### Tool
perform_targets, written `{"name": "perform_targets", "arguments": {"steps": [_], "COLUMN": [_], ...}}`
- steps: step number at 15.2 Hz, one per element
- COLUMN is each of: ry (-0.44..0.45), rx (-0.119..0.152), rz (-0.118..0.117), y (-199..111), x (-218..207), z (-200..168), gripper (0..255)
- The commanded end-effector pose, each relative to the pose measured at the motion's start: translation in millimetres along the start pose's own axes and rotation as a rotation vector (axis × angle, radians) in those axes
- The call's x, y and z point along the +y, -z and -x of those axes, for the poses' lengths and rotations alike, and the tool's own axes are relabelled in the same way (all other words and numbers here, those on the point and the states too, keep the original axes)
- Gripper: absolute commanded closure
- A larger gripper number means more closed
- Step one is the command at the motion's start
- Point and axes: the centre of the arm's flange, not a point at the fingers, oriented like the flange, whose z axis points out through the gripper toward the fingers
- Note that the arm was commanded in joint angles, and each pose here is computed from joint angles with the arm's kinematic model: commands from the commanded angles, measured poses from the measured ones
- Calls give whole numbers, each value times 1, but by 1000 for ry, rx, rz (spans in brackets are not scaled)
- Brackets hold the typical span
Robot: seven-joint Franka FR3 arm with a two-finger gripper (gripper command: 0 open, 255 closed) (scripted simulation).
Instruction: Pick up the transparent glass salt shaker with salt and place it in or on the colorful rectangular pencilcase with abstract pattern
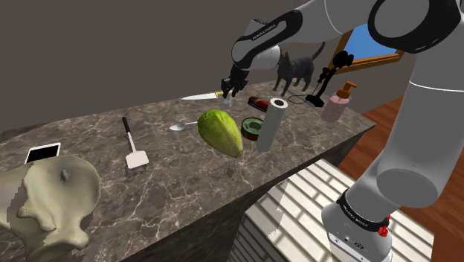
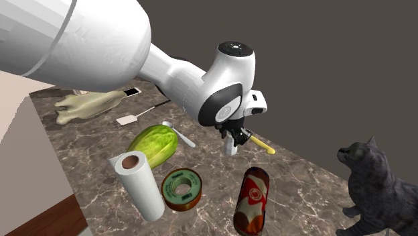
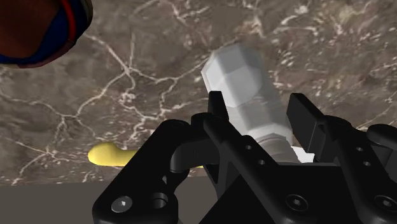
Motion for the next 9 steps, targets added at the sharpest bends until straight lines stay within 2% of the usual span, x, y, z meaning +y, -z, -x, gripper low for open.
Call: {"name": "perform_targets", "arguments": {"steps": [1, 5, 9], "ry": [0, 0, 0], "rx": [-1, -1, -1], "rz": [0, 0, 0], "y": [0, 0, 20], "x": [0, 0, -3], "z": [0, 0, -5], "gripper": [255, 255, 255]}}
